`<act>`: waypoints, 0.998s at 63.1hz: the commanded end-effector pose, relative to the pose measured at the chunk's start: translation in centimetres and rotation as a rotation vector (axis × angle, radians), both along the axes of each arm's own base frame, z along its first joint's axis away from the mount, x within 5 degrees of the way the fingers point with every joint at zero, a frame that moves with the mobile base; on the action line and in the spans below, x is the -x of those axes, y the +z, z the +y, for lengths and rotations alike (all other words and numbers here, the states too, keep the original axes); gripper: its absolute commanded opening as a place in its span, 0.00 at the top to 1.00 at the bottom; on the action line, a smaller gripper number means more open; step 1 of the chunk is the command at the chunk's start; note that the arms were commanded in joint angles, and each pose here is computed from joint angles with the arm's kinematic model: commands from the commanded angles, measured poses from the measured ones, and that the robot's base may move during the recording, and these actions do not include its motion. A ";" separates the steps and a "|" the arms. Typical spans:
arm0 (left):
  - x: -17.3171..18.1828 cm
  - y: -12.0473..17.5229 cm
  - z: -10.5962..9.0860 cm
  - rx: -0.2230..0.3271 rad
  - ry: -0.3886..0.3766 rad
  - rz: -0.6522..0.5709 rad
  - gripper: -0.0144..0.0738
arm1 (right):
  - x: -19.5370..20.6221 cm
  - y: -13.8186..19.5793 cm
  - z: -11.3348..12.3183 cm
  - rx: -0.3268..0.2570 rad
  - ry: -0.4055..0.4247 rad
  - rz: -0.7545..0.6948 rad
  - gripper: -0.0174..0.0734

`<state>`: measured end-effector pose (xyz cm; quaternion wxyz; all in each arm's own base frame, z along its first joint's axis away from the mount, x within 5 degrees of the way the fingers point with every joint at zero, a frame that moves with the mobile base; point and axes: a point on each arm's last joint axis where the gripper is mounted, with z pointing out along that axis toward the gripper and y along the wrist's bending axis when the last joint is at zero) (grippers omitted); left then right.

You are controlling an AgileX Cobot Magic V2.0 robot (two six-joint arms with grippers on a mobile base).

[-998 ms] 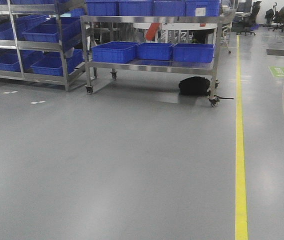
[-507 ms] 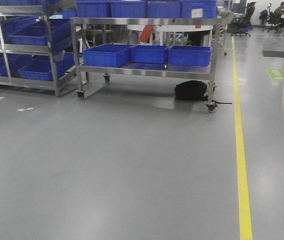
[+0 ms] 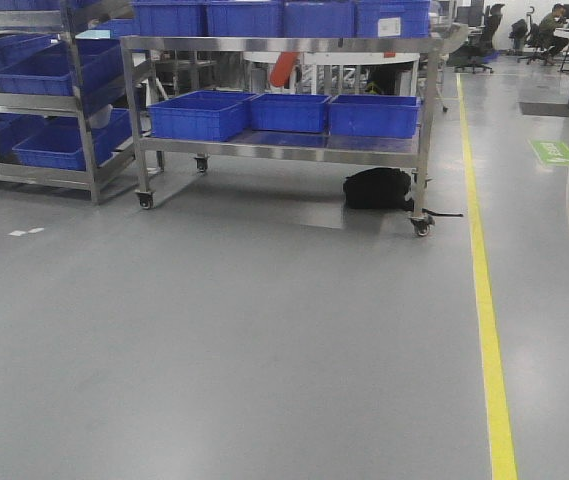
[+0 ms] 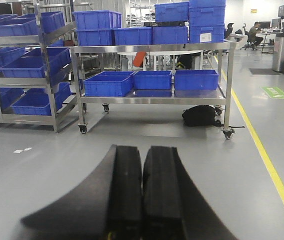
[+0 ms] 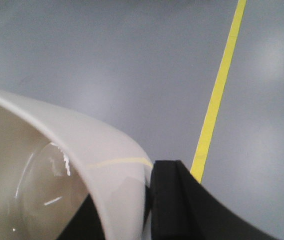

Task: Move white bin to right shelf second layer
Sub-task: 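Drive past the blue-crate carts carrying the bin in the right gripper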

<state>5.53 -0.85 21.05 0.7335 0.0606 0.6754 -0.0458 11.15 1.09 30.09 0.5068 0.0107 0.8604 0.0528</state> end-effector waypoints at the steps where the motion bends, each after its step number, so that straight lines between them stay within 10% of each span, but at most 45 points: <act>1: 0.0 -0.3 0.0 0.023 0.003 -0.063 0.74 | -0.4 1.8 0.0 -0.015 -0.002 -0.118 0.75; 63: 0.0 -0.3 0.0 0.023 0.003 -0.063 0.74 | -0.4 1.8 0.0 -0.015 -0.002 -0.118 0.75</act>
